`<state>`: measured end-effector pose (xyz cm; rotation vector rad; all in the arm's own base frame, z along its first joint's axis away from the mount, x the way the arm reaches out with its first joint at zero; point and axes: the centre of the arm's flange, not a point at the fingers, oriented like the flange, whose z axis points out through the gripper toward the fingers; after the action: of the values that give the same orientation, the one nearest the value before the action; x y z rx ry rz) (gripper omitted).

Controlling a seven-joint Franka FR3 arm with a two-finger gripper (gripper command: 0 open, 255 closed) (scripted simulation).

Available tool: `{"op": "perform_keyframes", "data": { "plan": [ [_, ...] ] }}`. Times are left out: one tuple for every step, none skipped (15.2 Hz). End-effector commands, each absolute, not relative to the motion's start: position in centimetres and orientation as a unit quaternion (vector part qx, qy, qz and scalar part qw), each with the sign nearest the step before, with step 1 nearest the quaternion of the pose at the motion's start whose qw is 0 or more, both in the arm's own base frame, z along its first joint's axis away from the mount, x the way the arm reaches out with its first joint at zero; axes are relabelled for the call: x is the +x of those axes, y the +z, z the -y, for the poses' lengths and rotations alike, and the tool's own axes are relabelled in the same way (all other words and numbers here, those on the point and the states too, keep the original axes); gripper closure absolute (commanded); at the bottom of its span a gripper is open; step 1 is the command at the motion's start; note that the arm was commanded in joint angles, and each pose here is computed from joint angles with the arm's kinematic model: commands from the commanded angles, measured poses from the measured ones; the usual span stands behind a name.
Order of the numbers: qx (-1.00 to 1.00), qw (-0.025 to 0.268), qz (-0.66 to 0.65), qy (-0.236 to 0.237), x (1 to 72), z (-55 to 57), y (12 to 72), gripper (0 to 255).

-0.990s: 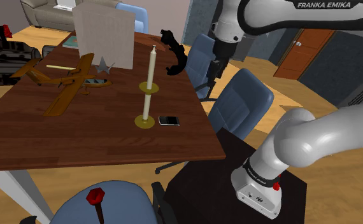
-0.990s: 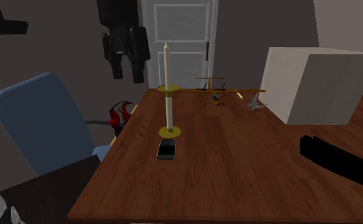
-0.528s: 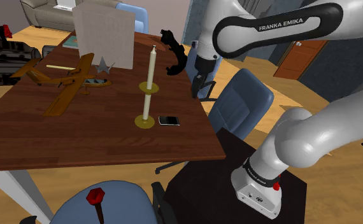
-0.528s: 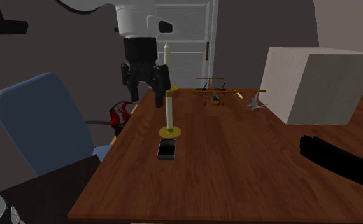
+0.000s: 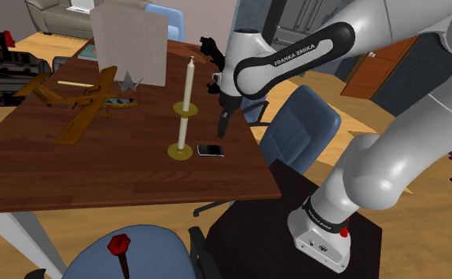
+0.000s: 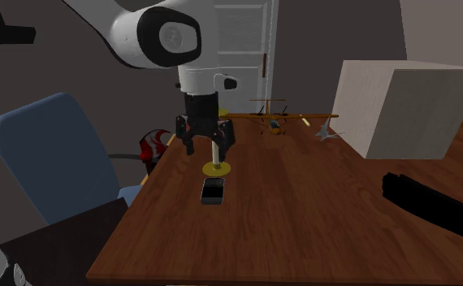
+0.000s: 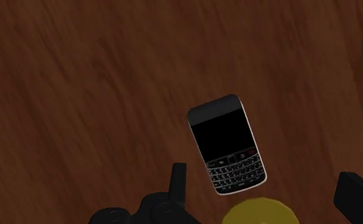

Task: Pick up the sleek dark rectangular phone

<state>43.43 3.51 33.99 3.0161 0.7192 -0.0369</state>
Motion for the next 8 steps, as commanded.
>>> {"op": "perform_keyframes", "data": {
  "plan": [
    [0.967, 0.017, -0.255, -0.009, 44.7, -4.3, 31.8, 0],
    [0.964, 0.015, -0.266, -0.008, 45.3, -4.7, 30.7, 0],
    [0.961, 0.013, -0.277, -0.007, 45.9, -5.1, 29.7, 0],
    [0.958, 0.012, -0.287, -0.006, 46.5, -5.5, 28.6, 0],
    [0.954, 0.010, -0.298, -0.005, 47.1, -6.0, 27.5, 0],
    [0.951, 0.008, -0.309, -0.004, 47.6, -6.4, 26.4, 0],
    [0.949, 0.007, -0.314, -0.003, 47.9, -6.7, 25.9, 0],
    [0.949, 0.007, -0.314, -0.003, 47.9, -6.7, 25.4, 0]
  ]
}}
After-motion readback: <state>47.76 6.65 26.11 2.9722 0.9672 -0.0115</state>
